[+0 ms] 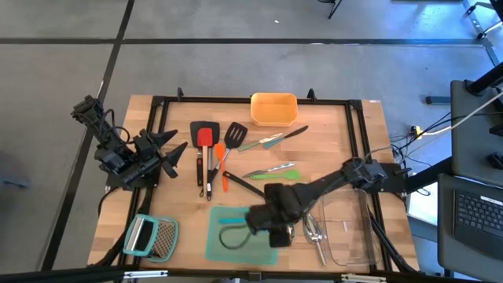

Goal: Pick & Place Kitchen Items
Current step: Put the orange table knife into the transparent bin

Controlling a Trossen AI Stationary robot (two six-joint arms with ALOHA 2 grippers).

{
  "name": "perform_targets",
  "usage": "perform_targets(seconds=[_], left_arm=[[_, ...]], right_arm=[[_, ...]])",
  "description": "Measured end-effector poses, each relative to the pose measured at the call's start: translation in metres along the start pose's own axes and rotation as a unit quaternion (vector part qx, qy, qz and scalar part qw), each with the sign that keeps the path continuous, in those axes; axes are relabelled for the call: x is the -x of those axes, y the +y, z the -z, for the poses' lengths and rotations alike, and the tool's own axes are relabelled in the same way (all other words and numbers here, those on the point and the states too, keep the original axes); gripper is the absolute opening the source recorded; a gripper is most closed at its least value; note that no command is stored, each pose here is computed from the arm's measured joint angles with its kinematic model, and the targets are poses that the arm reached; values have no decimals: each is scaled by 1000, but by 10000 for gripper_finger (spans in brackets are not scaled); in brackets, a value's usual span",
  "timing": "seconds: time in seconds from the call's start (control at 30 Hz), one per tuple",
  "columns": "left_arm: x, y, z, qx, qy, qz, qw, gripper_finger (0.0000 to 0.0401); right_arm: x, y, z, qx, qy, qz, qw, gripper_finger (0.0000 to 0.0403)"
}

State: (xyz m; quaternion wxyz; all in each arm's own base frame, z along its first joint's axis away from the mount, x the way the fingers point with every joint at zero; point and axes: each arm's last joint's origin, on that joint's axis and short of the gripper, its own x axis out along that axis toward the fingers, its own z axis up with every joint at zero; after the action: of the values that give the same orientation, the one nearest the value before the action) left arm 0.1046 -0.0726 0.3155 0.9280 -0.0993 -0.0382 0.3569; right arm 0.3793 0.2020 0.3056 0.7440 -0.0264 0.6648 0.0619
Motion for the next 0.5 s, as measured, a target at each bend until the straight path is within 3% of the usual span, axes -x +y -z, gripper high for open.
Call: perform_targets(seconds=[0.23, 0.5], left_arm=[[0, 0, 0, -4, 0, 0, 1000, 281], [0, 0, 0, -4, 0, 0, 1000, 281]], right_arm=[[4, 44, 21, 59, -20, 25, 998, 167], [-7, 69, 34, 53, -41, 86, 994, 167]])
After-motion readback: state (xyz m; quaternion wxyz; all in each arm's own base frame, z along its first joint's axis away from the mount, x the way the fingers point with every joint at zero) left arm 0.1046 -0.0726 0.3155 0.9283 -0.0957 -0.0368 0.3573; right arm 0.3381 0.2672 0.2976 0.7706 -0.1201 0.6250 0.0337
